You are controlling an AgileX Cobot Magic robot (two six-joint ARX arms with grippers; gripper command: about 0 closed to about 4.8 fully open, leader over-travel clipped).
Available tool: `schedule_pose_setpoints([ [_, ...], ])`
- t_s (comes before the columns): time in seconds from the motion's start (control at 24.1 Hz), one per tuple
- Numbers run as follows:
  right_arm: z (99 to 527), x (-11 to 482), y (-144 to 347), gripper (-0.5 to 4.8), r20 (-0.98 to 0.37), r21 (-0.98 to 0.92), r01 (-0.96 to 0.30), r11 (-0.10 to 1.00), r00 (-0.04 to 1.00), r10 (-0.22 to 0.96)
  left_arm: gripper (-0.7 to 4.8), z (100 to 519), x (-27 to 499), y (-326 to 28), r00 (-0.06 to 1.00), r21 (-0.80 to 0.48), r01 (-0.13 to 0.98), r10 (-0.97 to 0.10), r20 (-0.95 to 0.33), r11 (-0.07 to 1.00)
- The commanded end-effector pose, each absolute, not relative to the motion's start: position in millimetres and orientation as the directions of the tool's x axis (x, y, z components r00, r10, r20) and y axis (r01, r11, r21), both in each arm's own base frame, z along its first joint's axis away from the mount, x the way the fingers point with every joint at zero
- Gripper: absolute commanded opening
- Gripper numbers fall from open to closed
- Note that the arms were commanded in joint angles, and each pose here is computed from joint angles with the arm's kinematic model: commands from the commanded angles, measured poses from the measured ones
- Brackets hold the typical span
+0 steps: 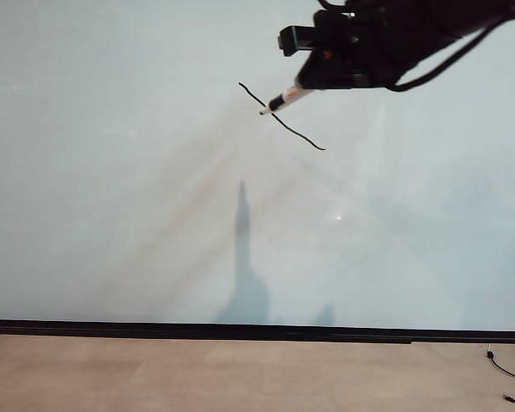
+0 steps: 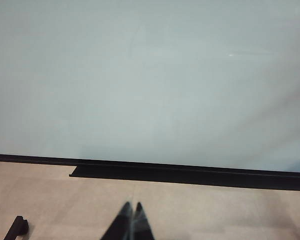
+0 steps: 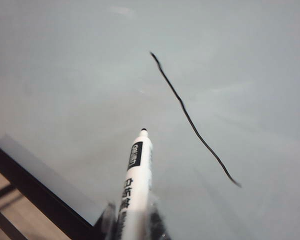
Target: Pick up the pen on the shelf to the right of the whiteboard and draw a cross mark.
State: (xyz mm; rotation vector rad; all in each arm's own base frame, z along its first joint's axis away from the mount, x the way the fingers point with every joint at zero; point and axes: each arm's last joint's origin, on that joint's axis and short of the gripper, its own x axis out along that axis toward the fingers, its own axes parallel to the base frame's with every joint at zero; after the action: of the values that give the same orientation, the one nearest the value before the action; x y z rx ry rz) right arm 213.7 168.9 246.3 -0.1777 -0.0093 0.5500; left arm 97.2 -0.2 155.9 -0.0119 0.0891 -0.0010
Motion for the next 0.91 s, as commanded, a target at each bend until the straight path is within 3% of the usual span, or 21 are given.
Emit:
schedule_pose_setpoints([
  [0.04, 249.9, 225.0, 170.7, -0.04, -0.06, -0.232, -0.533, 0.814, 0.843, 0.535, -0.04, 157.7, 97.2, -0.3, 0.997, -0.008, 0.005, -0.005, -0.078, 1.0],
  [0.91, 244.7, 266.9, 180.4, -0.05, -0.135, -0.268, -0.647, 0.714, 0.759, 0.637, -0.04, 157.7, 97.2, -0.3, 0.997, -0.008, 0.004, -0.005, -0.078, 1.0],
])
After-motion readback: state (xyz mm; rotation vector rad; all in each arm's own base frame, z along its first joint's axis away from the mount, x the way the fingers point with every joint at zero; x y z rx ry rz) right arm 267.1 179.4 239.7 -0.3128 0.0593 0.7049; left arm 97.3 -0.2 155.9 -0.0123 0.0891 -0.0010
